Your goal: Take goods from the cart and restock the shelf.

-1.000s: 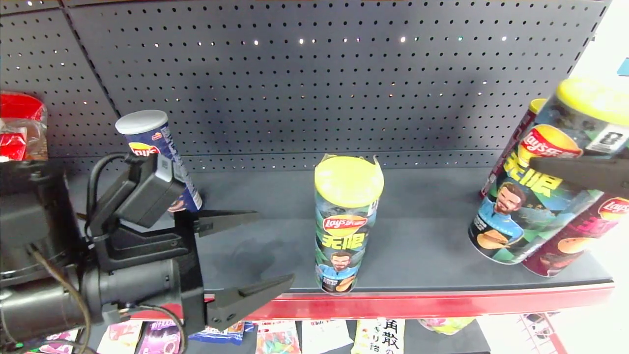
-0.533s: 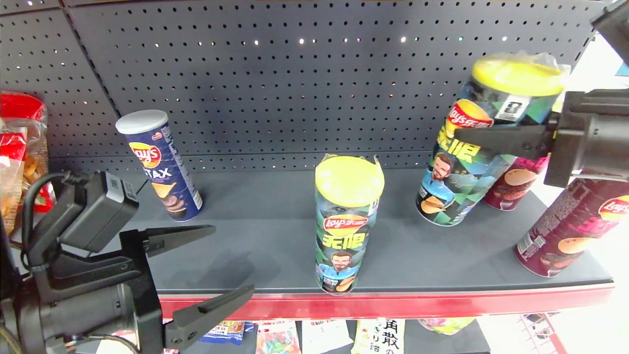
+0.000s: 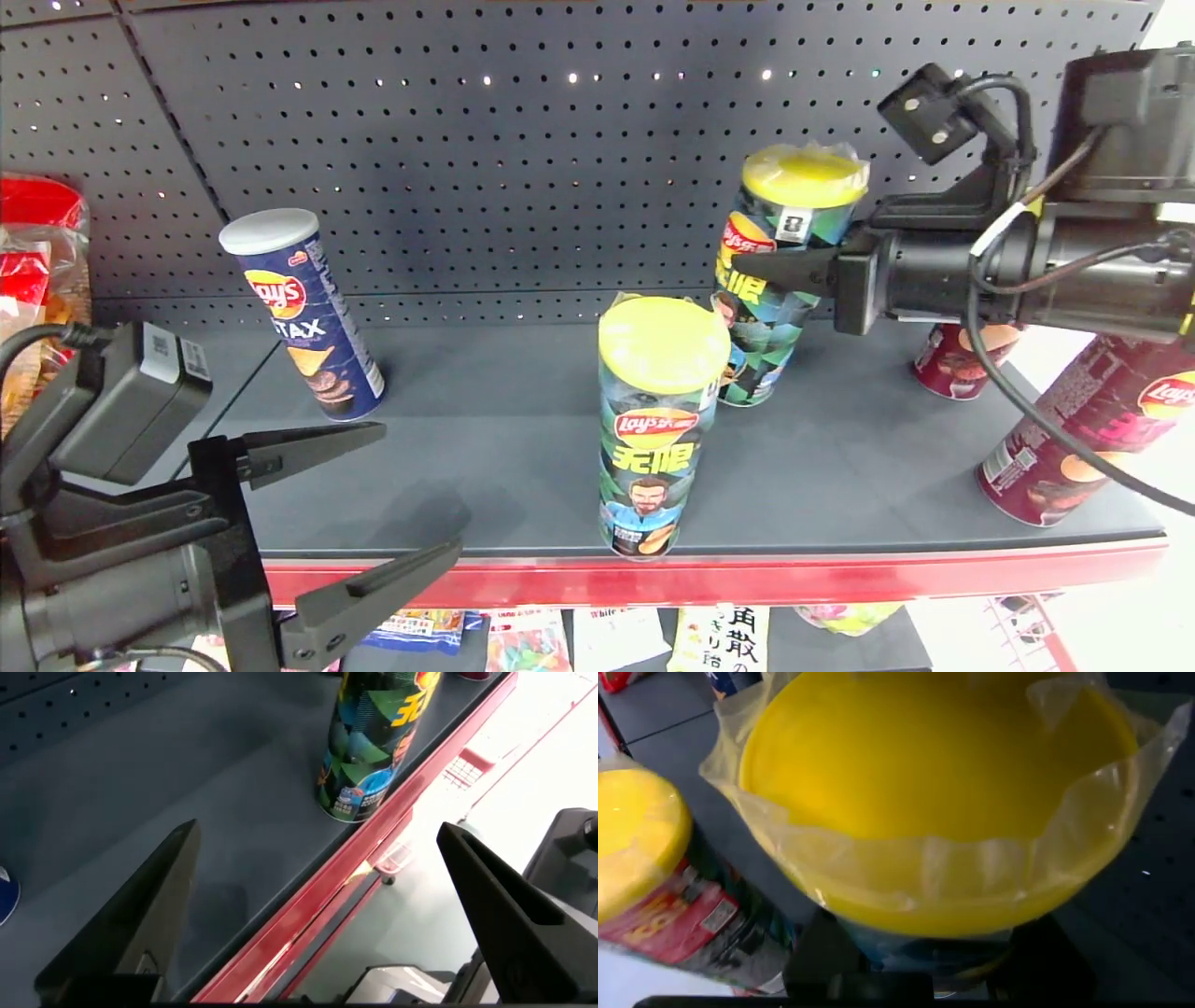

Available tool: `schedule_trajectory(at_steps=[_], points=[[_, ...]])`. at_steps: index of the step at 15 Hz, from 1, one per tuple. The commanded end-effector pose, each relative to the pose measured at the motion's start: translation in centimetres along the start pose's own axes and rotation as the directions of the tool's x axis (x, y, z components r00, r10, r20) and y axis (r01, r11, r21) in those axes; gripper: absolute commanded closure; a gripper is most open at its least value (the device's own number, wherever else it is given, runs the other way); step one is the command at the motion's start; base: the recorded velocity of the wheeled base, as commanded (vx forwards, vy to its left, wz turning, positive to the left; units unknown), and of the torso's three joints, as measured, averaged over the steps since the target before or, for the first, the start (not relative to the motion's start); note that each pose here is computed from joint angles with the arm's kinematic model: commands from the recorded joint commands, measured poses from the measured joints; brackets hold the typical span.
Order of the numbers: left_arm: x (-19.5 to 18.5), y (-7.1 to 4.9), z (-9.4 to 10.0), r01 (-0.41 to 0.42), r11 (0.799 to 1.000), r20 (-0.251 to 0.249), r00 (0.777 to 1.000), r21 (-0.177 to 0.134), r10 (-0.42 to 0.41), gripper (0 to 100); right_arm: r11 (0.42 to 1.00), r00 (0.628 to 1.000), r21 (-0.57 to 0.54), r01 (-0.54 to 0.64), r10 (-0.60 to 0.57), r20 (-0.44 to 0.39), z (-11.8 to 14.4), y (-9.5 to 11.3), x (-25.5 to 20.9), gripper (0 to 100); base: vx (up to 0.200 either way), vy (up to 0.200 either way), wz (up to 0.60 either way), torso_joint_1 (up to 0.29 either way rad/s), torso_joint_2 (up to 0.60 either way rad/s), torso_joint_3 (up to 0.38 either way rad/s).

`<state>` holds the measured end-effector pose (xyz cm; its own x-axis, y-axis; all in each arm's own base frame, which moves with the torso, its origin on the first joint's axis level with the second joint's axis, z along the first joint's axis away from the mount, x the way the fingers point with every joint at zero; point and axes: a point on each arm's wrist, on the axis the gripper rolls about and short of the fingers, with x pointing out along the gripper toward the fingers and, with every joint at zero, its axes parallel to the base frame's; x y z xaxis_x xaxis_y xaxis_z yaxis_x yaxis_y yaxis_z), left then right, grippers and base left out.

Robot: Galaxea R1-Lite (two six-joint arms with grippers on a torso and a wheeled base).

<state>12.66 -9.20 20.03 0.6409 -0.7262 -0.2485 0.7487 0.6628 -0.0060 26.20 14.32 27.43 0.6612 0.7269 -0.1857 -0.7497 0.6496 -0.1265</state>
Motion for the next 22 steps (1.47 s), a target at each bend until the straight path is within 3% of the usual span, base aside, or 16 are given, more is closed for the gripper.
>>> schedule_trajectory(at_steps=[1, 7, 11, 16, 22], points=[[0.0, 0.0, 0.0, -0.001, 1.000, 0.003, 1.000, 0.001, 0.001, 0, 1.000, 0.999, 0.011, -0.025, 0.026, -0.033, -0.9, 0.0, 2.2, 100, 0.000, 0.000, 0.00, 0.000, 0.00, 0.000], [-5.4, -1.3, -1.6, -0.052, 0.999, 0.015, 0.999, 0.003, 0.052, 0, 0.999, 0.997, 0.013, -0.050, 0.050, -0.056, -1.7, -0.3, 5.8, 100, 0.000, 0.000, 0.00, 0.000, 0.00, 0.000], [-6.2, -1.3, -1.6, -0.088, 0.996, 0.031, 0.996, 0.000, 0.087, 0, 0.998, 0.996, 0.019, -0.052, 0.053, -0.070, -2.3, -0.5, 6.7, 100, 0.000, 0.000, 0.00, 0.000, 0.00, 0.000], [-6.2, -1.3, -1.7, -0.089, 0.996, 0.032, 0.996, 0.001, 0.089, 0, 0.999, 0.998, 0.026, -0.046, 0.047, -0.041, -1.5, -0.9, 7.5, 100, 0.000, 0.000, 0.00, 0.000, 0.00, 0.000], [-6.3, -1.3, -1.8, -0.089, 0.996, 0.025, 0.996, -0.001, 0.089, 0, 0.998, 0.996, 0.049, -0.051, 0.054, -0.066, -2.3, -0.9, 8.1, 100, 0.000, 0.000, 0.00, 0.000, 0.00, 0.000]])
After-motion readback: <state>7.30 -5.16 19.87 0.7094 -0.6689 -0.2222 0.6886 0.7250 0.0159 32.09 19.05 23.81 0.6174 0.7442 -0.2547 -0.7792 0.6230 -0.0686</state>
